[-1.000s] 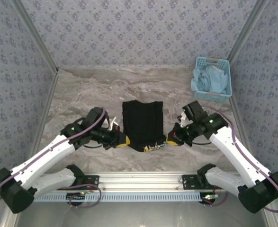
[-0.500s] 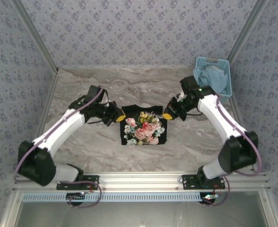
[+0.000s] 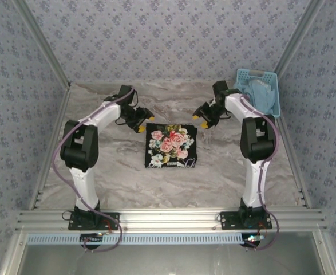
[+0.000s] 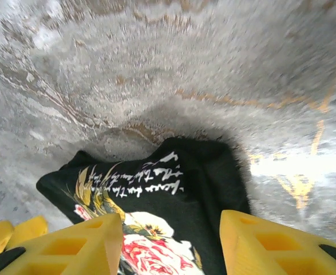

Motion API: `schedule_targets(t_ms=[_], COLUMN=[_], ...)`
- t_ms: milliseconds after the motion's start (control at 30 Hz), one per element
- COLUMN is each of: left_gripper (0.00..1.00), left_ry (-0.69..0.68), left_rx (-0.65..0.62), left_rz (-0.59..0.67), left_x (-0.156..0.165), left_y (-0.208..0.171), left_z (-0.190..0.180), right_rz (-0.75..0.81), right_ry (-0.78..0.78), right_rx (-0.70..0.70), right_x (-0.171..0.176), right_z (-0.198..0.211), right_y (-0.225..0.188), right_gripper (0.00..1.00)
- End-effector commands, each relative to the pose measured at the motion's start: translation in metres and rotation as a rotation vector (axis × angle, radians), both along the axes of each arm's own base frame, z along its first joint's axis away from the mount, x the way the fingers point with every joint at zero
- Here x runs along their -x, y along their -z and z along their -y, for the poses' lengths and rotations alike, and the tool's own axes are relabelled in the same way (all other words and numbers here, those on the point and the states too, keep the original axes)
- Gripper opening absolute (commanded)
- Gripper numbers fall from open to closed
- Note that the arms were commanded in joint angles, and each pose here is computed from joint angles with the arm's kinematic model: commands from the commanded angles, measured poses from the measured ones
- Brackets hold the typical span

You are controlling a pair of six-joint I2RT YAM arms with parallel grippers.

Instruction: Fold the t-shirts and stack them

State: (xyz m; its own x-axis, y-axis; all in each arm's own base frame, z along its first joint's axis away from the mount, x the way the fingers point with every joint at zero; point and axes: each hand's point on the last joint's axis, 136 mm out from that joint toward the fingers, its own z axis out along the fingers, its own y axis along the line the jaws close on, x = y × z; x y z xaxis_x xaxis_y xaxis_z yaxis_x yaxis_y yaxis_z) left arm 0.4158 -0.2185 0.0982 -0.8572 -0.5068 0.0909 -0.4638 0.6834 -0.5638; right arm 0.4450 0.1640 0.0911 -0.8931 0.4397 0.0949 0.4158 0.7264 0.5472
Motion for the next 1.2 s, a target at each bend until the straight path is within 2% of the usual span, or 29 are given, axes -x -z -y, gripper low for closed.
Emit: schedule_targets(t_ms=[0, 100, 167, 267, 367, 533, 667, 767, 867, 1000, 1167], left_gripper=[0.61, 0.59, 0.58, 0.56, 0.60, 0.65, 0.67, 0.67, 0.60, 0.59, 0.55], left_ry=[-0.079, -0.251, -0.407, -0.588, -0.682, -0.867, -0.989, -0.994, -1.000, -1.020, -1.056], left_rx=[-0.018, 0.078, 0.135, 0.201, 0.237, 0.314, 0.427, 0.455, 0.464, 0.450, 0.442], left_rz=[0.025, -0.004, -0.008, -0.057, -0.105, -0.099, -0.050, -0.027, -0.003, 0.033, 0.021], left_x=[0.050, 0.106, 0.137, 0.170, 0.188, 0.199, 0.188, 0.183, 0.186, 0.186, 0.170], left_y=[-0.044, -0.041, -0.031, -0.008, 0.015, 0.041, 0.051, 0.051, 0.047, 0.038, 0.051], left_z=[0.001, 0.021, 0.035, 0.056, 0.073, 0.098, 0.116, 0.131, 0.137, 0.129, 0.120], right_rz=[0.196, 0.280, 0.376, 0.444, 0.443, 0.385, 0.394, 0.381, 0.371, 0.369, 0.369], right_ry=[-0.032, -0.012, -0.001, 0.026, 0.033, -0.061, -0.124, -0.136, -0.137, -0.132, -0.111], right_rx=[0.088, 0.037, -0.046, -0.145, -0.206, -0.203, -0.184, -0.198, -0.212, -0.207, -0.221], right_x=[0.017, 0.058, 0.088, 0.123, 0.151, 0.184, 0.193, 0.199, 0.203, 0.204, 0.202], right_z=[0.019, 0.016, 0.005, -0.005, -0.008, -0.008, -0.006, -0.006, -0.006, -0.004, -0.003], right_y=[-0.068, -0.086, -0.098, -0.107, -0.104, -0.097, -0.102, -0.101, -0.100, -0.099, -0.100], right_gripper=[0.52, 0.52, 0.56, 0.59, 0.60, 0.60, 0.59, 0.59, 0.59, 0.59, 0.58])
